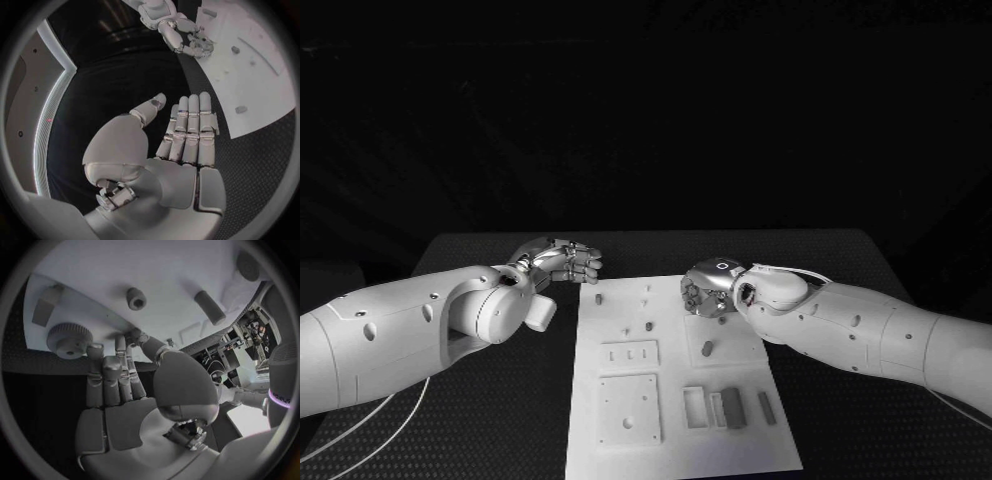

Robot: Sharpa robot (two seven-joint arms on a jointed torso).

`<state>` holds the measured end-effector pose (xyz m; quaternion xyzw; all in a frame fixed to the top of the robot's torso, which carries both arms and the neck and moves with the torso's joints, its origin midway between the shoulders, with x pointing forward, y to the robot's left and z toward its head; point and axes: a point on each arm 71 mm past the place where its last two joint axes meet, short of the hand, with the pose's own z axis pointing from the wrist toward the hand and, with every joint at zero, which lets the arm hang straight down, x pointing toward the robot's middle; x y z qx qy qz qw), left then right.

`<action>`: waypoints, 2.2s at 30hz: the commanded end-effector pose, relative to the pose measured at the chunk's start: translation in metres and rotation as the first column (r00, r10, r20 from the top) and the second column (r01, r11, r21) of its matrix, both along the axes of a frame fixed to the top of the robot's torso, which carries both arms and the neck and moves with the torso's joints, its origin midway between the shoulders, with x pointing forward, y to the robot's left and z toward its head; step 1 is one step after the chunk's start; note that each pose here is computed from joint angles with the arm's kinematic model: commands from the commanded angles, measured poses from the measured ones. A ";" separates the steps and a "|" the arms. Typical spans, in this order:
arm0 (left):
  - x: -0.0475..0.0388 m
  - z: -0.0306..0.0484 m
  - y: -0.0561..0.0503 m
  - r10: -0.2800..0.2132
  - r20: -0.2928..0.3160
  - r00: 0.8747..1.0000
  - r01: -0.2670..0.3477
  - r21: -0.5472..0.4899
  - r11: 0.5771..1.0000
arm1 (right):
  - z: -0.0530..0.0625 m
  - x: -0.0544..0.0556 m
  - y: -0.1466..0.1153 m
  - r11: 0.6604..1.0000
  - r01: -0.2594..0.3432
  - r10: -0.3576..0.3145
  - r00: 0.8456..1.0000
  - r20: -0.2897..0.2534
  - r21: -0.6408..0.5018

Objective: Assemble the parts on the task board

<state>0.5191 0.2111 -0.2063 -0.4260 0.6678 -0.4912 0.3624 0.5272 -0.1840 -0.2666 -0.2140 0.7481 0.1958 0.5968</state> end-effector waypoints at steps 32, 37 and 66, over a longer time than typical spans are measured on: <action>0.0050 0.0028 0.000 -0.011 0.012 1.000 0.011 0.004 1.000 | 0.021 -0.003 0.049 0.992 0.095 -0.112 0.967 0.228 0.088; 0.0057 0.0038 -0.002 -0.014 0.015 1.000 0.014 0.003 1.000 | 0.020 0.000 0.060 0.993 0.087 -0.103 0.966 0.236 0.078; 0.0108 0.0178 -0.010 -0.031 0.043 0.999 0.031 0.004 1.000 | 0.016 0.007 0.090 0.997 0.071 -0.074 0.967 0.242 0.024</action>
